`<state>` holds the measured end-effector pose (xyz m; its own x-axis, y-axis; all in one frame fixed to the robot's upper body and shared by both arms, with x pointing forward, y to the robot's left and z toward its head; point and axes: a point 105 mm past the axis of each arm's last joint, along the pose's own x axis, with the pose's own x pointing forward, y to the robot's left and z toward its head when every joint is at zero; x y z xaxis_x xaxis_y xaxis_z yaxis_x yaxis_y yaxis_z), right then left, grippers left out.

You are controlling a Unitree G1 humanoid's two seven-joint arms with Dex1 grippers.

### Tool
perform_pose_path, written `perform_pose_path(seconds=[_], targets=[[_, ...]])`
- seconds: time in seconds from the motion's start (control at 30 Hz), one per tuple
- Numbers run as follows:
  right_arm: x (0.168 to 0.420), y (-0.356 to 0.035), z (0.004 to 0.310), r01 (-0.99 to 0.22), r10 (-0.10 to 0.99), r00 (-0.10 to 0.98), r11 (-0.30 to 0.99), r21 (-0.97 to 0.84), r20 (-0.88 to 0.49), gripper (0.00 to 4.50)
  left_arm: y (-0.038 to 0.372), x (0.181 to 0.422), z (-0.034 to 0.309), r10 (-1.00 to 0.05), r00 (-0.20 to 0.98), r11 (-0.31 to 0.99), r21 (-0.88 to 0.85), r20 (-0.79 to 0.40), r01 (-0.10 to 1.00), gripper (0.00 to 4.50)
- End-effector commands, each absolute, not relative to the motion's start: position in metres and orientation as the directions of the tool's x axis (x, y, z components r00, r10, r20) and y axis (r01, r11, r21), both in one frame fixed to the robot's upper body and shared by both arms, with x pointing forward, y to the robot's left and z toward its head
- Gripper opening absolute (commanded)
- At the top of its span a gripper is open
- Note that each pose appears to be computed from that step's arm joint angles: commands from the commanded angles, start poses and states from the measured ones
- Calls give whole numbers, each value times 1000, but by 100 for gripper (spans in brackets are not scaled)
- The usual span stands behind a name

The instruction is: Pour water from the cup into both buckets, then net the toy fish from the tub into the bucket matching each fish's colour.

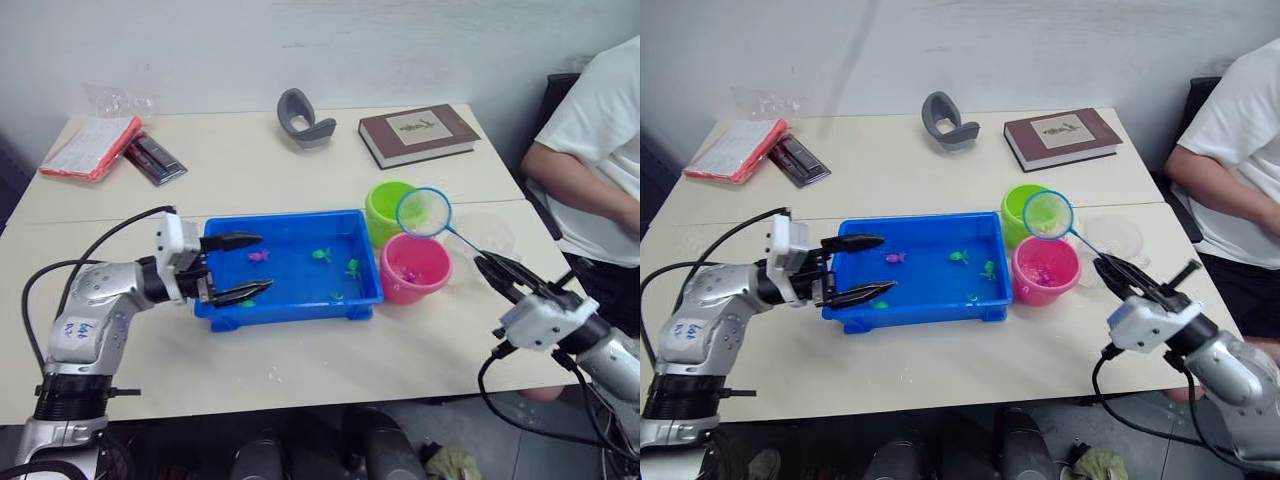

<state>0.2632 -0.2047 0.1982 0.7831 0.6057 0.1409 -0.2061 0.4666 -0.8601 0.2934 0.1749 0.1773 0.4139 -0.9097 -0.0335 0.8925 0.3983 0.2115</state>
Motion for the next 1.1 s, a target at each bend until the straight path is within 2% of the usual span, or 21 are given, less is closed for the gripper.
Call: perform_pose_path(seconds=[0.03, 0.07, 0.1, 0.13, 0.2, 0.33, 0.43, 0.8, 0.97, 1.03, 1.1], targets=[[270, -163, 206, -543, 733, 677, 558, -627, 67, 0, 219, 291, 178, -827, 561, 538, 242, -33, 808, 446], [269, -144, 198, -666, 793, 609, 505, -549, -10, 0, 234, 288, 176, -793, 608, 581, 244, -46, 777, 446], [267, -132, 193, -737, 825, 560, 460, -496, -67, 0, 242, 286, 174, -772, 633, 604, 246, -56, 758, 446], [268, -120, 185, -796, 845, 519, 420, -436, -133, 0, 250, 282, 173, -757, 651, 622, 234, -66, 747, 446], [271, -105, 180, -842, 860, 475, 380, -384, -189, 0, 257, 276, 174, -741, 667, 636, 238, -78, 734, 446], [303, -81, 171, -815, 809, 532, 407, -412, -252, 0, 272, 274, 171, -690, 718, 688, 222, -93, 691, 446], [314, -73, 164, -808, 780, 546, 395, -436, -305, 0, 270, 273, 170, -685, 722, 692, 222, -97, 687, 446], [336, -68, 150, -813, 685, 559, 343, -470, -467, 0, 261, 271, 171, -689, 719, 690, 224, -89, 688, 446], [343, -32, 156, -842, 723, 523, 358, -403, -451, 0, 256, 274, 170, -698, 711, 676, 247, -88, 694, 446], [346, -22, 154, -842, 691, 539, 423, -336, -481, 0, 256, 276, 169, -696, 710, 672, 257, -102, 695, 446], [340, -7, 156, -875, 727, 485, 405, -266, -486, 0, 257, 278, 170, -690, 717, 677, 266, -97, 687, 446]])
